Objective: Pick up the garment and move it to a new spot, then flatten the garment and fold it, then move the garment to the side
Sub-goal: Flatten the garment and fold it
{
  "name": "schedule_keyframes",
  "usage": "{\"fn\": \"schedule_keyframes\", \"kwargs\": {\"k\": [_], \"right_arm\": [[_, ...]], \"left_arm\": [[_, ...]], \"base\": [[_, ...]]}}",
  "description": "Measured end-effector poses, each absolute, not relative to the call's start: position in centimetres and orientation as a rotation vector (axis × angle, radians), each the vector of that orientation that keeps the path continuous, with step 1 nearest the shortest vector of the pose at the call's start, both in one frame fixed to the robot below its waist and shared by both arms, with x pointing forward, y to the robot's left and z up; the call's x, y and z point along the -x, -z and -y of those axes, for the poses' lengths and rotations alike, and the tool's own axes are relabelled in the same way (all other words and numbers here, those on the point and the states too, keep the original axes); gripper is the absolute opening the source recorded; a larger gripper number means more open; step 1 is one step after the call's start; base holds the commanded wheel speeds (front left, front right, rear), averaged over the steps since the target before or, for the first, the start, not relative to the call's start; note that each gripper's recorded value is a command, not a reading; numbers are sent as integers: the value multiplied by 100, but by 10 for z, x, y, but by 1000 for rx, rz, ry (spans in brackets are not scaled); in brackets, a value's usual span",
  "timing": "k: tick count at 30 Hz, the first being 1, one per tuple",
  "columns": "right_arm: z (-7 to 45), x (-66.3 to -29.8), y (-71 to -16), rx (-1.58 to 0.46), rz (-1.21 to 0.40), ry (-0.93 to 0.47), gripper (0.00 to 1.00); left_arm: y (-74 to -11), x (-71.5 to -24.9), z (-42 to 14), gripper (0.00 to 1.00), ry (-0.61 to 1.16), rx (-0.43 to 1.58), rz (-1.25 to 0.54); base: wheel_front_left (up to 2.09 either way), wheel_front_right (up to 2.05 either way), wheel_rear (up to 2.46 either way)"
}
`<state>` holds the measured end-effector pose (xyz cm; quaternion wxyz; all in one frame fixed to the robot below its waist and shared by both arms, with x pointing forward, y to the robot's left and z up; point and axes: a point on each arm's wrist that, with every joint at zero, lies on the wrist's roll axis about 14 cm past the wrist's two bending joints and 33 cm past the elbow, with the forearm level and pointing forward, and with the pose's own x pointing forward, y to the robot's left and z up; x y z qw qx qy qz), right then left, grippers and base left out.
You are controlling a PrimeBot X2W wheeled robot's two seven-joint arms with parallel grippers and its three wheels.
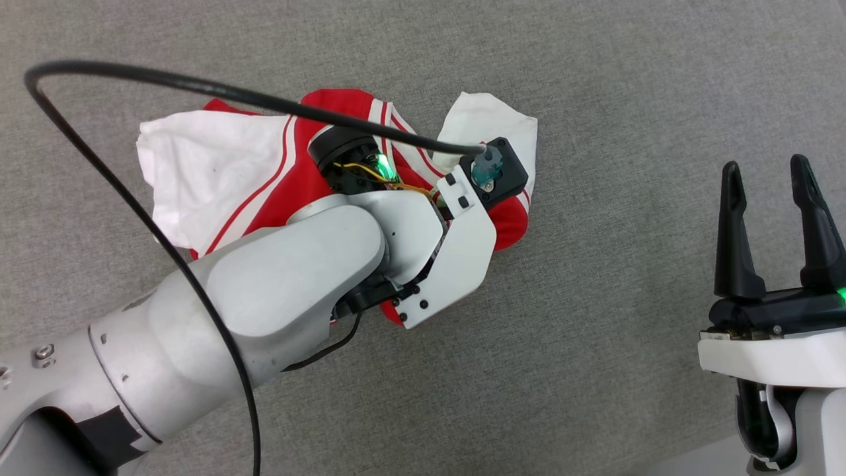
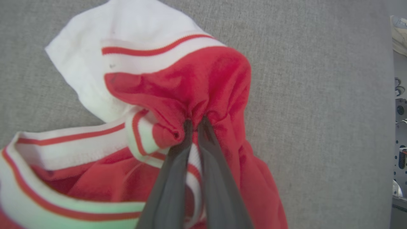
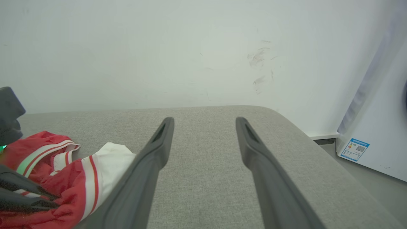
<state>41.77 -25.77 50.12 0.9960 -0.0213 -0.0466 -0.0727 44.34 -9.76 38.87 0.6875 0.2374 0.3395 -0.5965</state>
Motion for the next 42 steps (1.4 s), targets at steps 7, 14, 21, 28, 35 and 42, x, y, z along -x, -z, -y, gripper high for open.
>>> {"fn": "schedule_keyframes", "kwargs": {"k": [7, 14, 21, 28, 35, 42], "right_arm": [[256, -420, -503, 38, 102, 140, 100], [246, -419, -513, 31, 133, 113, 100], [231, -421, -524, 14, 169, 71, 100], [228, -423, -526, 16, 176, 62, 100], [231, -425, -518, 29, 156, 69, 100], [233, -433, -505, 38, 124, 70, 100]], "left_arm": [[-399, -449, 99, 100, 1320, -473, -678], [-482, -504, 89, 100, 1213, -385, -429], [-539, -560, 32, 100, 1004, -422, -332], [-520, -594, -49, 100, 785, -445, -553], [-469, -586, -90, 100, 710, -467, -827], [-408, -576, -109, 100, 682, -461, -1019]], "base": [[0, 0, 0], [0, 0, 0], [0, 0, 0], [0, 0, 0], [0, 0, 0], [0, 0, 0]]}}
